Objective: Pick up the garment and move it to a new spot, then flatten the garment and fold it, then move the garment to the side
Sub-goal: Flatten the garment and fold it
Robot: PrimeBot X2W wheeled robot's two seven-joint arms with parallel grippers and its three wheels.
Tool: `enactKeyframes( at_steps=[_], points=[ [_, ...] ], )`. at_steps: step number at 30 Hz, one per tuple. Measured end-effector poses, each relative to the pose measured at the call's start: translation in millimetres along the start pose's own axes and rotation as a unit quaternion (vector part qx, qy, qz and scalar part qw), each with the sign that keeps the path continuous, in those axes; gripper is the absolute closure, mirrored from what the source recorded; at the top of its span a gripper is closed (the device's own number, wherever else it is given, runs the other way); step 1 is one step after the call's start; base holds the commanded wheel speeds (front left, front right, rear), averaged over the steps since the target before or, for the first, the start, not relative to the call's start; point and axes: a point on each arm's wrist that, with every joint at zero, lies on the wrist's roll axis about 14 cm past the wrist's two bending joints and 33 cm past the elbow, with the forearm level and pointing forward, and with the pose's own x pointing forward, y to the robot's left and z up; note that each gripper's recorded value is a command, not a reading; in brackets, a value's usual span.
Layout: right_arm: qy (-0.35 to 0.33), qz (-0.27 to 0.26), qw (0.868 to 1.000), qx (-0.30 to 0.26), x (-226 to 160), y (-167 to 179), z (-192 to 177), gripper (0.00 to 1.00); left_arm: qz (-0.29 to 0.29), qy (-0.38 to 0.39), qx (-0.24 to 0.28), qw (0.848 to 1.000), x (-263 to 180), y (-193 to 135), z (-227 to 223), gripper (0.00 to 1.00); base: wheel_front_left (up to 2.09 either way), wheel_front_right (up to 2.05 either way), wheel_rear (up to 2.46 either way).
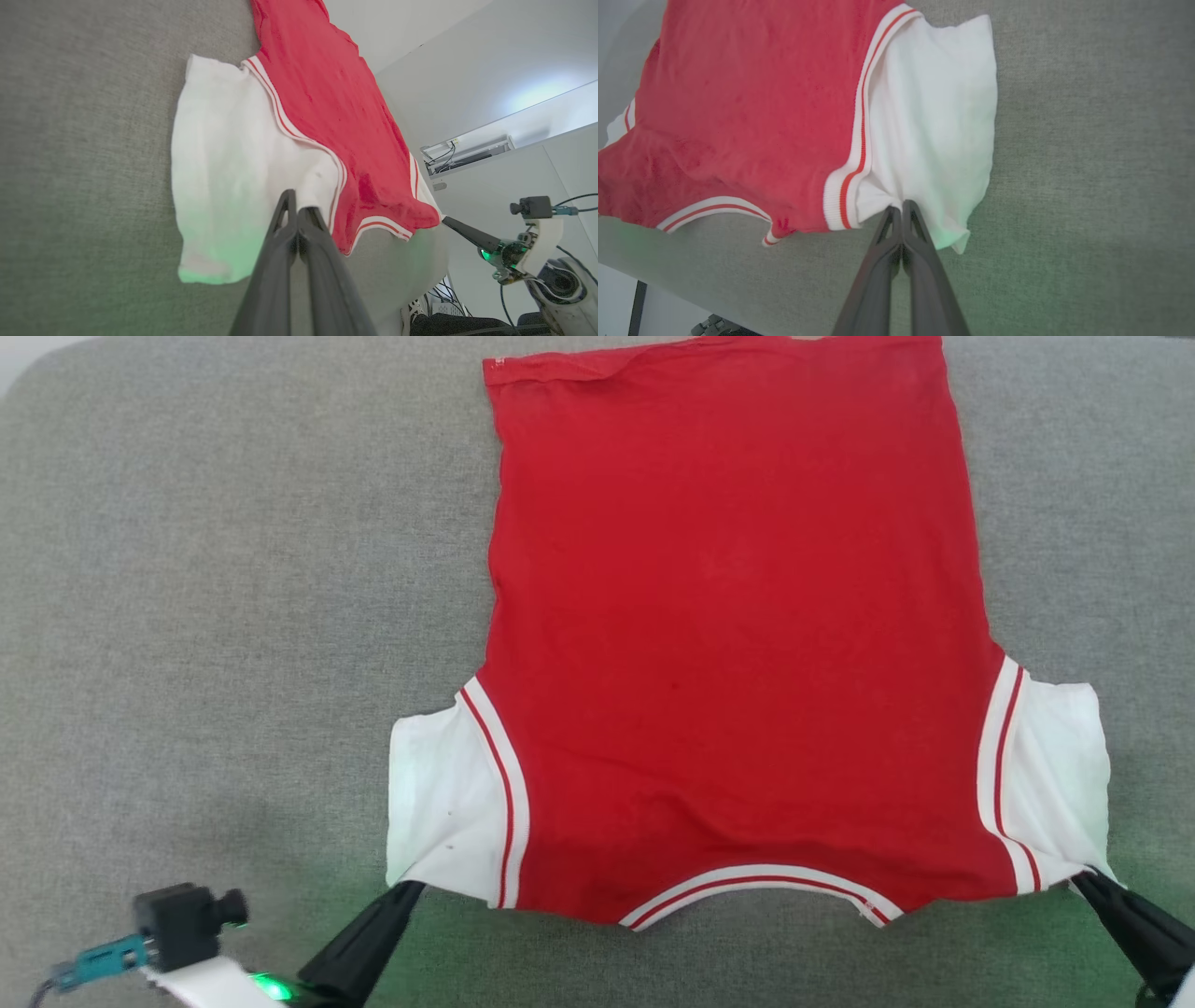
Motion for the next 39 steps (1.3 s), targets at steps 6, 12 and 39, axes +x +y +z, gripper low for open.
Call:
enactKeyframes(
  at_steps=[6, 12, 39],
  points=[
    [0.052, 0.001, 0.999, -0.003, 23.4, -2.6, -21.3, 1.0, 0.016, 0.032, 0.005, 0.999, 18.7, 14.1, -17.2, 1.0, 0.0, 0.0, 0.0],
    [0.09, -0.005, 0.995, -0.033, 44.6, -9.5, -35.8, 1.0, 0.028, 0.053, 0.02, 0.998, 33.4, 28.1, -24.2, 1.0, 0.0, 0.0, 0.0],
    [-0.055, -0.026, 0.987, -0.151, 81.6, -7.3, 159.0, 0.0, 0.007, 0.037, 0.031, 0.999, 46.1, 22.6, -19.0, 1.0, 0.0, 0.0, 0.0]
  ],
)
